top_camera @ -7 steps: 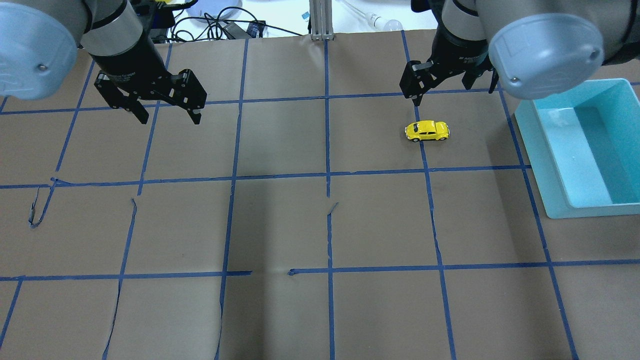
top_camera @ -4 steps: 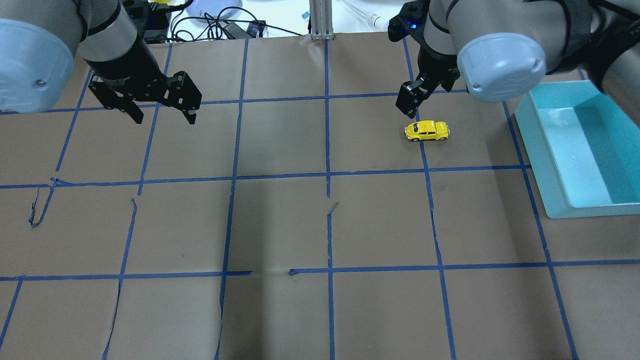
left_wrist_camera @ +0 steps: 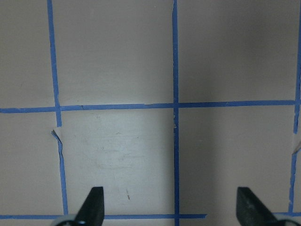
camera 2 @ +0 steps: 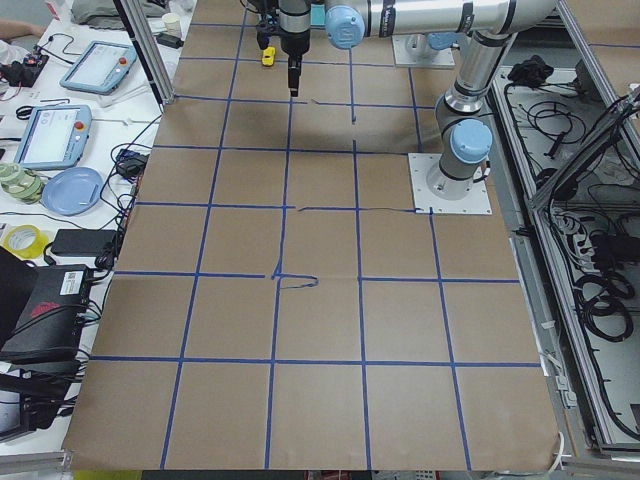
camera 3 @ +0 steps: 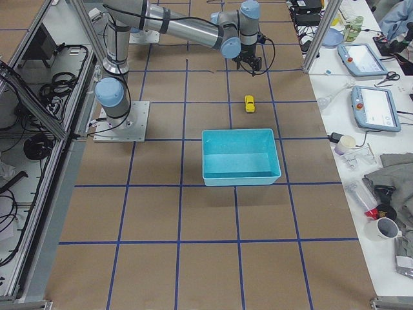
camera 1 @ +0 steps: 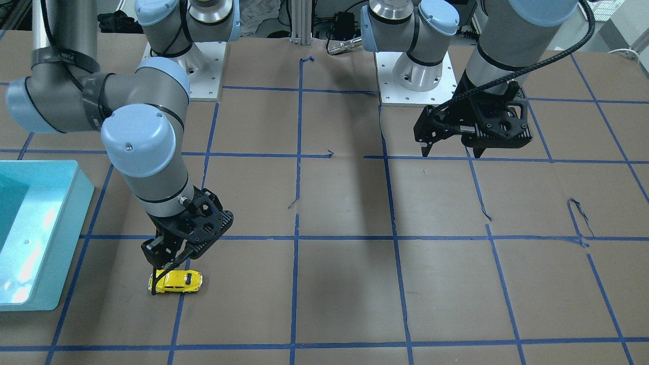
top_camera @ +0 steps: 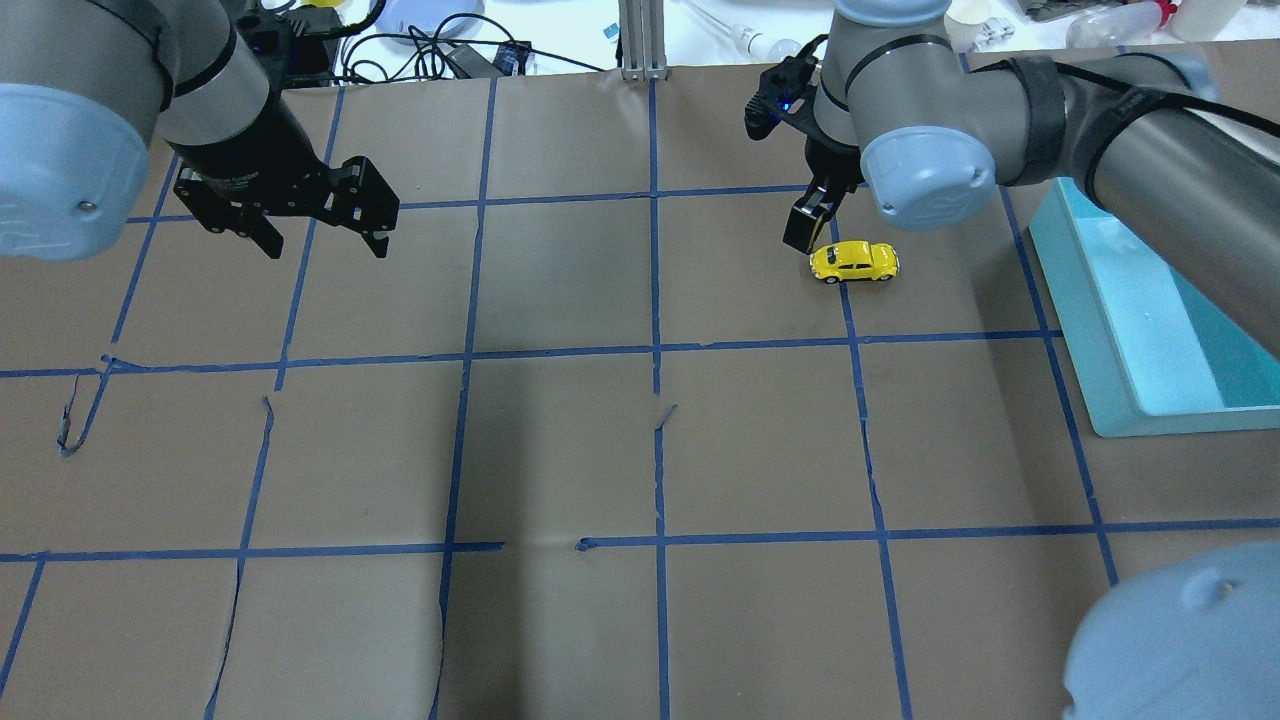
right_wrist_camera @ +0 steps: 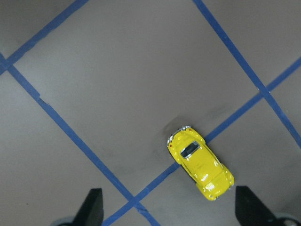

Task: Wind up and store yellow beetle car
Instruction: 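Lower the open right gripper over the rolled yellow car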

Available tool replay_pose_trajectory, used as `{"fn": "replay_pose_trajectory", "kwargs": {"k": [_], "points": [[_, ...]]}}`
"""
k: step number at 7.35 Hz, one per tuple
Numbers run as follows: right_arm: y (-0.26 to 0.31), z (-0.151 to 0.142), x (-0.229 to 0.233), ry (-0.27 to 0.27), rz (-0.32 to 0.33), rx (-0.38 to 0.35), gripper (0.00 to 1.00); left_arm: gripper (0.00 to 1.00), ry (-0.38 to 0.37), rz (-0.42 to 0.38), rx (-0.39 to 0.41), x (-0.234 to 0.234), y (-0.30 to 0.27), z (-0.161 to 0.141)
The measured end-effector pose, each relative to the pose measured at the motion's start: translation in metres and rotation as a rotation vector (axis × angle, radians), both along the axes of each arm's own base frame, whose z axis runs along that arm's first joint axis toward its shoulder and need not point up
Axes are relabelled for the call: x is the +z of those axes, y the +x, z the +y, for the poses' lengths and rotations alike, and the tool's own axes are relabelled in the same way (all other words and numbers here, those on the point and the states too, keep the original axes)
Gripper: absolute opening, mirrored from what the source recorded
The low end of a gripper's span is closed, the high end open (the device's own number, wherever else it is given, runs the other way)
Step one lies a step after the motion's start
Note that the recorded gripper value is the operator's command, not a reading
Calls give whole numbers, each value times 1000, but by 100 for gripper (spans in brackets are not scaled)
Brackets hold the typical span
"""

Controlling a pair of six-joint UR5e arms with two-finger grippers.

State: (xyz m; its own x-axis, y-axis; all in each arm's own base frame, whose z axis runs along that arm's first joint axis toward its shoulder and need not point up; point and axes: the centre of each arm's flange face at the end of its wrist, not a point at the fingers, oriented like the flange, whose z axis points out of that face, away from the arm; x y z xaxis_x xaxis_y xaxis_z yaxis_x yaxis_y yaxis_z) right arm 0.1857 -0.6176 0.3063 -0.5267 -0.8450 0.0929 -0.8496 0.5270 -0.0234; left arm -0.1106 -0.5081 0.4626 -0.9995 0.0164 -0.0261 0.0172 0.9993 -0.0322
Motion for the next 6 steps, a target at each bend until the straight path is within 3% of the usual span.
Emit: {"fn": "replay_pose_trajectory", "kwargs": {"k": [4,6], "points": [[-18,-28,-58,49,36,445,100,100,13,-4,-4,-2,0,1],[-23,-43,-75,65,86,670,100,100,15,-4,-4,-3,1,1]]}}
